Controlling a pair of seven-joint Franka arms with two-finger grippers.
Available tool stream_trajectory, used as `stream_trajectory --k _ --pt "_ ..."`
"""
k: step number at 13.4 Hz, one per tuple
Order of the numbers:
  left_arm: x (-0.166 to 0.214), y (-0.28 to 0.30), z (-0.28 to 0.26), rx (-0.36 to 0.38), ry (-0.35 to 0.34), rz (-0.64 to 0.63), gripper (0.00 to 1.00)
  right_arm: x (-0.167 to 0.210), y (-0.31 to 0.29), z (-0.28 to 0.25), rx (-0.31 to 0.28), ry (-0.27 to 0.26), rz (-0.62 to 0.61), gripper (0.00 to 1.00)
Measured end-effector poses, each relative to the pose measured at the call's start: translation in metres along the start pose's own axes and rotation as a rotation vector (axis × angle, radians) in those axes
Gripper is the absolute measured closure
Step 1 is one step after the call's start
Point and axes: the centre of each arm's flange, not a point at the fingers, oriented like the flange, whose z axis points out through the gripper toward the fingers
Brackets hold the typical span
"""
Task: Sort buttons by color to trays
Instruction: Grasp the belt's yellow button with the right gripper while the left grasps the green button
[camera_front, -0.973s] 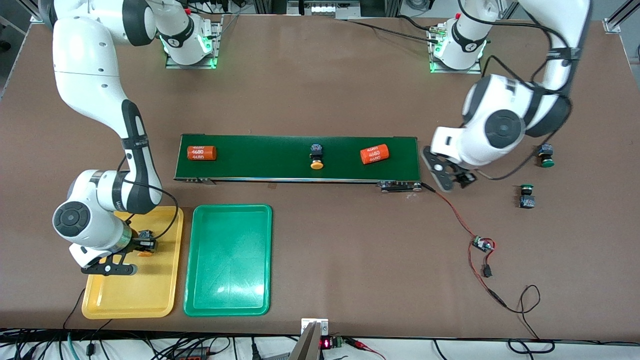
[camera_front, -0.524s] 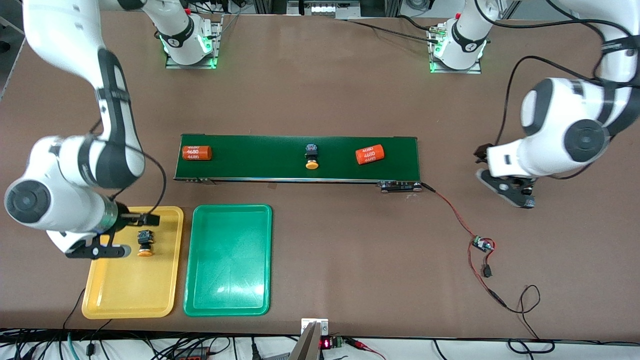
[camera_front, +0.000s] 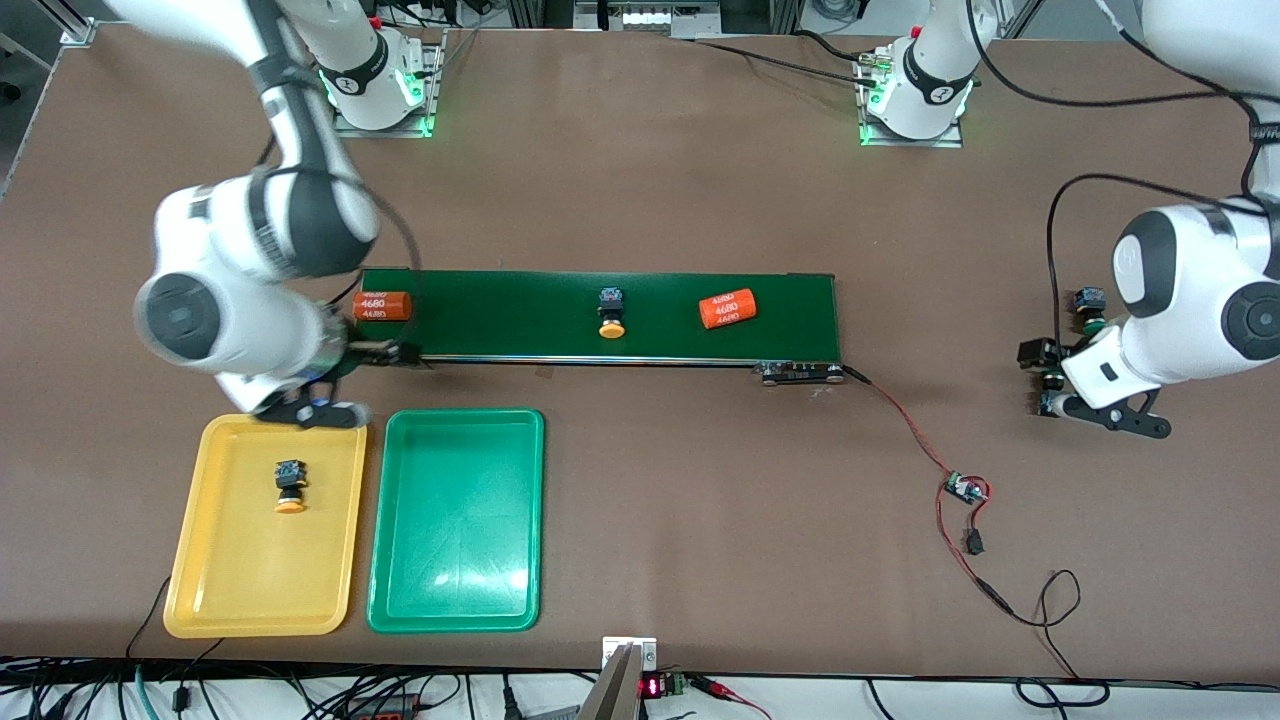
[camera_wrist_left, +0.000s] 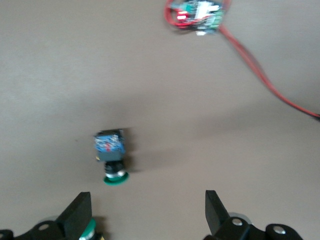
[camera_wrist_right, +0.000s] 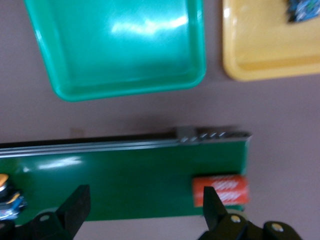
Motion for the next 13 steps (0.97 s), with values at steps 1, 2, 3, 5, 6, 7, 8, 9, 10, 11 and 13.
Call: stream_trajectory --k 1,2,3,5,6,7,8,9,10,11,13 --pt "0.0 -0.011 0.013 0.005 0.006 -0.018 0.0 -0.018 -0.029 0.002 -0.007 0.007 0.016 0.0" --pt "0.001 -0.019 0.023 0.013 0.02 -0.028 0.0 -0.034 -0.057 0.004 -0.008 0.023 0.025 0.0" --pt "0.002 -0.022 0.031 0.02 0.033 -0.033 0.0 -0.048 -0.082 0.008 -0.005 0.043 0.034 0.0" --pt "0.005 -0.025 0.045 0.03 0.044 -0.044 0.0 -0.073 -0.122 0.029 0.006 0.087 0.026 0.0" --pt "0.006 -0.029 0.053 0.036 0.052 -0.05 0.0 -0.082 -0.136 0.043 0.01 0.104 0.012 0.0" --pt "0.006 -0.032 0.063 0.038 0.051 -0.055 0.0 -0.09 -0.144 0.057 0.012 0.115 0.001 0.0" --pt "0.005 -0.036 0.075 0.039 0.045 -0.06 0.0 -0.096 -0.15 0.07 0.012 0.121 0.002 0.0" --pt "0.005 -0.039 0.086 0.042 0.045 -0.064 0.0 -0.101 -0.156 0.081 0.008 0.123 0.012 0.0" --pt "0.006 -0.041 0.094 0.048 0.052 -0.065 0.0 -0.105 -0.163 0.091 0.006 0.127 0.026 0.0" --pt "0.006 -0.043 0.1 0.052 0.057 -0.069 0.0 -0.107 -0.17 0.1 0.009 0.136 0.044 0.0" --pt "0.006 -0.045 0.106 0.04 0.067 -0.095 0.0 -0.113 -0.184 0.117 0.012 0.151 0.07 0.0"
